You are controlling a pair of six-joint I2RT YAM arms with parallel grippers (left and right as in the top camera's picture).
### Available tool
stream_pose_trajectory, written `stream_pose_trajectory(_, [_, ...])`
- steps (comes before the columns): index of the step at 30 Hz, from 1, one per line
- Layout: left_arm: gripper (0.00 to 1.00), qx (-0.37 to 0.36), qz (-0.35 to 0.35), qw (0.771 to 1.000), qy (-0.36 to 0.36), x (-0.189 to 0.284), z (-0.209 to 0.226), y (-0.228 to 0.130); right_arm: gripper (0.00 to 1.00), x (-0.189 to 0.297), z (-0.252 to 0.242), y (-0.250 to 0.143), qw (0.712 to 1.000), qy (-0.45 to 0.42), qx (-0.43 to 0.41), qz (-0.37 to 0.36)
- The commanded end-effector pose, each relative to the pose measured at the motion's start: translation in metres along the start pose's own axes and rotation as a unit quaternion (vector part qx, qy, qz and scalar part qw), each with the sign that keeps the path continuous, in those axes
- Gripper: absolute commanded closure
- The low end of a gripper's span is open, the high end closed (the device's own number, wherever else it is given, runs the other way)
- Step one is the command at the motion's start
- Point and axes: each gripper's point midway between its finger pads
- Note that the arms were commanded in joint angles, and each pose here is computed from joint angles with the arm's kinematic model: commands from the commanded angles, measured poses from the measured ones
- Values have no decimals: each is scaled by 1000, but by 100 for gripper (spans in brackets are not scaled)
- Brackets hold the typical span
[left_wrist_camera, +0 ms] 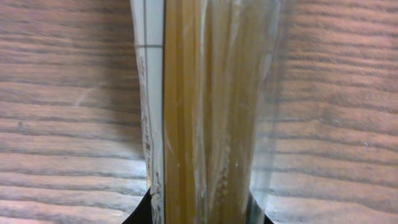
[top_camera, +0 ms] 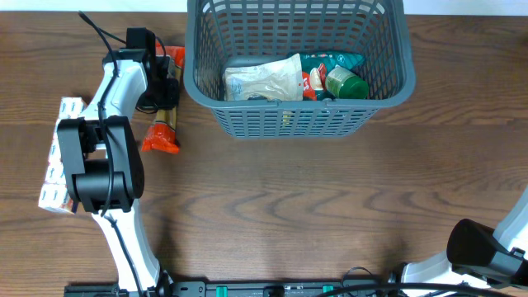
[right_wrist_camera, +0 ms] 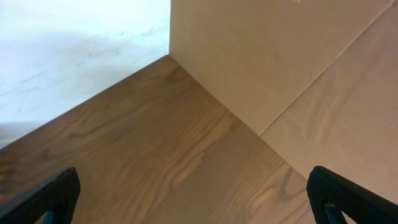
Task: Pack container
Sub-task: 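Carry the snack bar with the left gripper into the basket and release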
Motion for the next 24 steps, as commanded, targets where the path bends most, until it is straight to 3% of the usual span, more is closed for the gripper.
stream_pose_trajectory(1, [94,-11,-14,999,-29,23,-8,10,1,1,-4,0,1000,-5,-9,-1])
stream_pose_trajectory(6, [94,-10,-143,989,-34,130,-6,58,1,1,-4,0,1000,-5,-9,-1])
stream_pose_trajectory(11, [94,-17,-289,956,-39,257,-7,80,1,1,-4,0,1000,-5,-9,-1])
stream_pose_trajectory(16, [94,-49,-419,905,-53,370,-30,71,1,1,-4,0,1000,-5,-9,-1])
stream_pose_trajectory(20, [95,-162,-492,850,-97,433,-83,48,1,1,-4,0,1000,-5,-9,-1])
stream_pose_trajectory(24, [94,-280,-531,789,-132,465,-142,24,1,1,-4,0,1000,-5,-9,-1])
Point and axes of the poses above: each gripper's point midway between its finger pads, its own x axis back along the fingers, its own z axis along the line the jaws close on, y = z × x, and after that the axes turned 8 degrees about x, right-handed
